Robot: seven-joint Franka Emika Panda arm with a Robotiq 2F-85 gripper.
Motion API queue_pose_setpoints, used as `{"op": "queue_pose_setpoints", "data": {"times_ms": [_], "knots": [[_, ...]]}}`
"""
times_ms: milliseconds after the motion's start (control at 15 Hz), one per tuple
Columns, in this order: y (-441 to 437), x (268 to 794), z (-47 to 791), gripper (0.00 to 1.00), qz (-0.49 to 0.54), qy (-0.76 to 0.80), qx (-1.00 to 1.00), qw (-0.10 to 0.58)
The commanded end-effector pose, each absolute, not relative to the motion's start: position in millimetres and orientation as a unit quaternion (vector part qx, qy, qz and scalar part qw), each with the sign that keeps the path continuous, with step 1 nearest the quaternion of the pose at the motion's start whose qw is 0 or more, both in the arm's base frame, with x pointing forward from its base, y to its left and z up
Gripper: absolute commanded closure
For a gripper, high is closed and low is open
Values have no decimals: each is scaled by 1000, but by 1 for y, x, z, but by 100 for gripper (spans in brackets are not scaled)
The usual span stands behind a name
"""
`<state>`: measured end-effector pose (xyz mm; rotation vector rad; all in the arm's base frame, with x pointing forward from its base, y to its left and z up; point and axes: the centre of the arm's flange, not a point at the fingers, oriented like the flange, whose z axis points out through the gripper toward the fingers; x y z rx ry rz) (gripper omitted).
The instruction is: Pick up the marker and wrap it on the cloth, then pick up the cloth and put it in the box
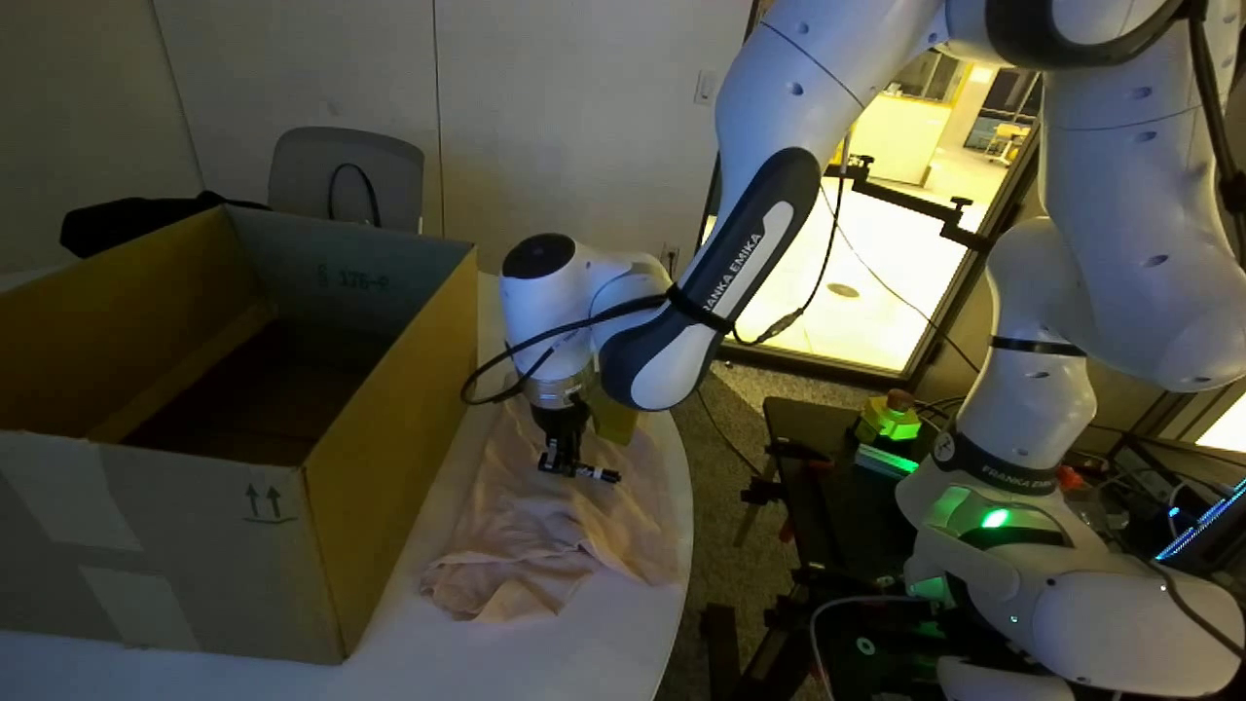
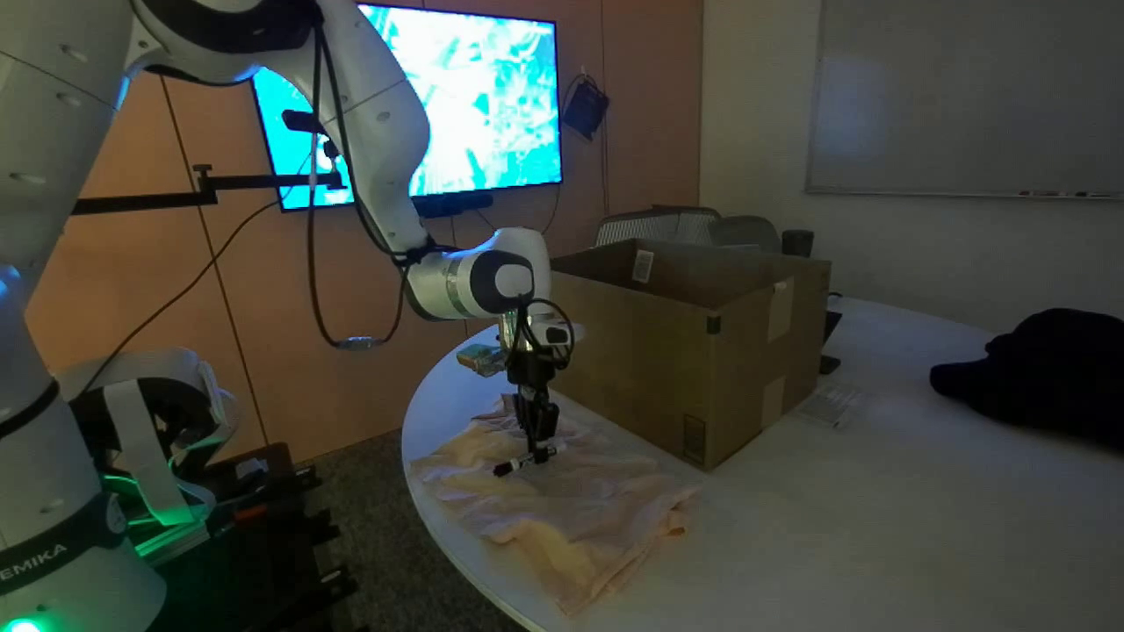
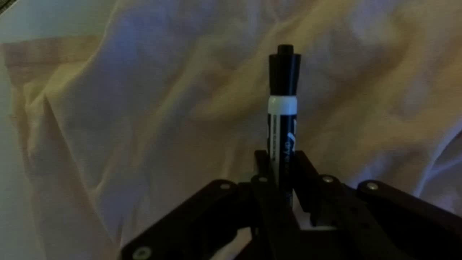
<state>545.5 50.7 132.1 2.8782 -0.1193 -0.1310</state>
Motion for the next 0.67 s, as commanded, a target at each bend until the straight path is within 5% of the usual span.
{"op": "queue_pose_setpoints", "data": {"times_ms": [0,67,133,267,600], "knots": [[47,550,117,94,-33,-42,990,132],[47,549,114,92,-34,-43,990,133],[46,547,113,61,-36,-42,990,130],[47,545,117,55,-33,-42,990,129],[57,536,135,14,-14,-31,991,130]]}}
